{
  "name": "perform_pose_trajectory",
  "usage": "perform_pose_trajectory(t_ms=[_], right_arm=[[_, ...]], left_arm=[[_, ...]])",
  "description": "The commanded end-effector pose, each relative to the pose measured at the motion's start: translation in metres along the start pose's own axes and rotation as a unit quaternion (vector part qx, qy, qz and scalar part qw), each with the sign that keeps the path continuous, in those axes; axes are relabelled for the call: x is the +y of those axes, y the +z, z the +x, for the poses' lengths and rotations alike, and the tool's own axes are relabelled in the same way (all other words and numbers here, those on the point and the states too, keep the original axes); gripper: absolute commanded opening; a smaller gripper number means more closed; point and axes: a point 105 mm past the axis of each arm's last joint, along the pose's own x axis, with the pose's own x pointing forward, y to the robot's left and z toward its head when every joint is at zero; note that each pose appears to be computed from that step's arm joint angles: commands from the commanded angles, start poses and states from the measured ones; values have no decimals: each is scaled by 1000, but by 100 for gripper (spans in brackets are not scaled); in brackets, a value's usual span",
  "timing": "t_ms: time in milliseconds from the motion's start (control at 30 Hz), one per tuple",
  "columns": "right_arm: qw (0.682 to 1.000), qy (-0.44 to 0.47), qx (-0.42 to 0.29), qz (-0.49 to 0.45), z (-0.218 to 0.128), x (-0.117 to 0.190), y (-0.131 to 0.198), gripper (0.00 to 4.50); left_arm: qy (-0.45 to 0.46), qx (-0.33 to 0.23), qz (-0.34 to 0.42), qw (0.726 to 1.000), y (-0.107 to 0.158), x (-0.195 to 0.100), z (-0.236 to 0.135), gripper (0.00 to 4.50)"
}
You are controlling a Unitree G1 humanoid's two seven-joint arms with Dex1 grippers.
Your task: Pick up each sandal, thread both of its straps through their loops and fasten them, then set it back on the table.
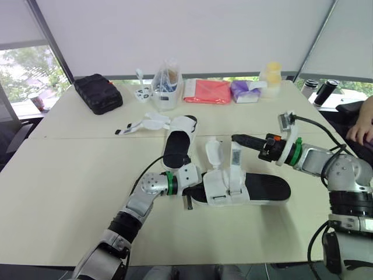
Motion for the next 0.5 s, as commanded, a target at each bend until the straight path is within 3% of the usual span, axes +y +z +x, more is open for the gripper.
perform_pose_trajectory(t_ms=[33,367,500], right_arm=[[1000,4,-2,-26,5,6,3,7],[985,-139,103,-26,16,-59,-46,7],[980,-178,86,33,14,-80,-44,7]], left_arm=[[-23,36,-17,999,-19,-14,5,0],[-12,34,-24,999,-20,-14,5,0],[-6,34,-25,999,-20,-13,4,0]])
